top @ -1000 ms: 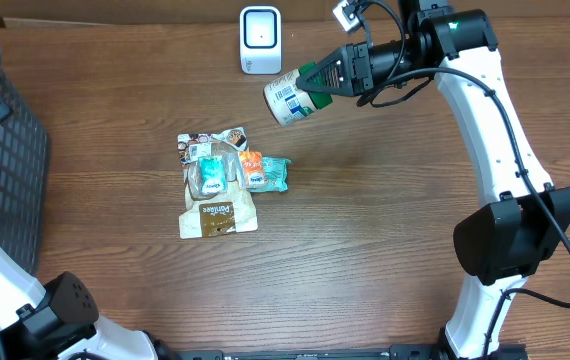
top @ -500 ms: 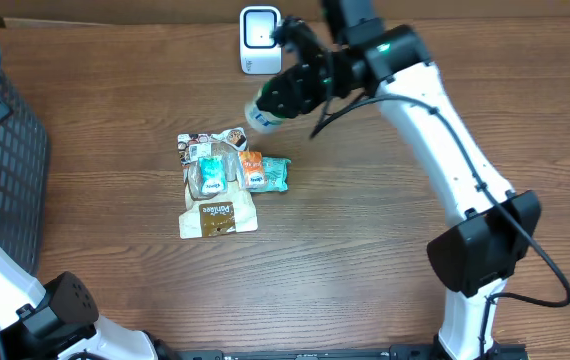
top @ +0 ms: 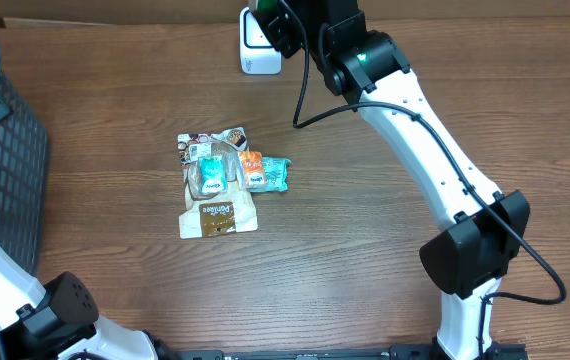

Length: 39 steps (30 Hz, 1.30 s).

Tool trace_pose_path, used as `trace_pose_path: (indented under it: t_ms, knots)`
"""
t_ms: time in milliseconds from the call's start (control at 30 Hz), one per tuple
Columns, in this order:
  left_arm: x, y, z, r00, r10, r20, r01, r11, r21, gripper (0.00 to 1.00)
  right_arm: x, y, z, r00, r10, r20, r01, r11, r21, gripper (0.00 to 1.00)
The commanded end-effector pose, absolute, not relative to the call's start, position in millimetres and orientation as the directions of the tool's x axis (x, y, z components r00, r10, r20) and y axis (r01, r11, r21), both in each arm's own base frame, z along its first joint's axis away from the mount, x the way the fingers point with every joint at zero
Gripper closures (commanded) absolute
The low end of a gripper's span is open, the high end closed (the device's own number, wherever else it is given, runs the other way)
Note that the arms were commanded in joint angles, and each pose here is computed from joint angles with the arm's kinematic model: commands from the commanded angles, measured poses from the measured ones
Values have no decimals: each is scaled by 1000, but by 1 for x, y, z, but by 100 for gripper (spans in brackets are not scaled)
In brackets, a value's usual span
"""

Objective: Scan the item barcode
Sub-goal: 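Lift the jar with the right gripper and hold it under the scanner, then lower the jar to the table right of the pile and release it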

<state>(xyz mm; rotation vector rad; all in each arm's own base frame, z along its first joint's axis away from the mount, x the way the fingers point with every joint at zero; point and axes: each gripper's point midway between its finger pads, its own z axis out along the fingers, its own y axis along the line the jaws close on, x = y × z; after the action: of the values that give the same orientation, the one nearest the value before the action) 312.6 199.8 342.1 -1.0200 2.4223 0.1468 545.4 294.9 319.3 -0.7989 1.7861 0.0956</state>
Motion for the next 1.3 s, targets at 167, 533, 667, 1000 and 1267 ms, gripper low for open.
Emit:
trace_pose_path:
  t_ms: [167, 533, 667, 1000, 1267]
  knots:
    - [312, 199, 342, -585, -647, -489, -700, 707, -98, 0, 602, 296, 289, 19, -664, -747, -402, 679, -614, 77]
    - [312, 199, 342, -585, -647, -489, -700, 707, -98, 0, 636, 301, 226, 36, -749, -662, -330, 616, -715, 73]
    - [312, 199, 342, -585, -647, -489, -700, 707, -98, 0, 640, 307, 207, 77, -810, -581, -337, 527, -780, 73]
    - [312, 199, 342, -585, -647, -489, -700, 707, -98, 0, 640, 309, 203, 91, -829, -552, -337, 496, -800, 73]
    - [312, 199, 342, -585, -647, -489, -700, 707, -98, 1, 631, 327, 208, 83, -761, -644, -362, 579, -731, 73]
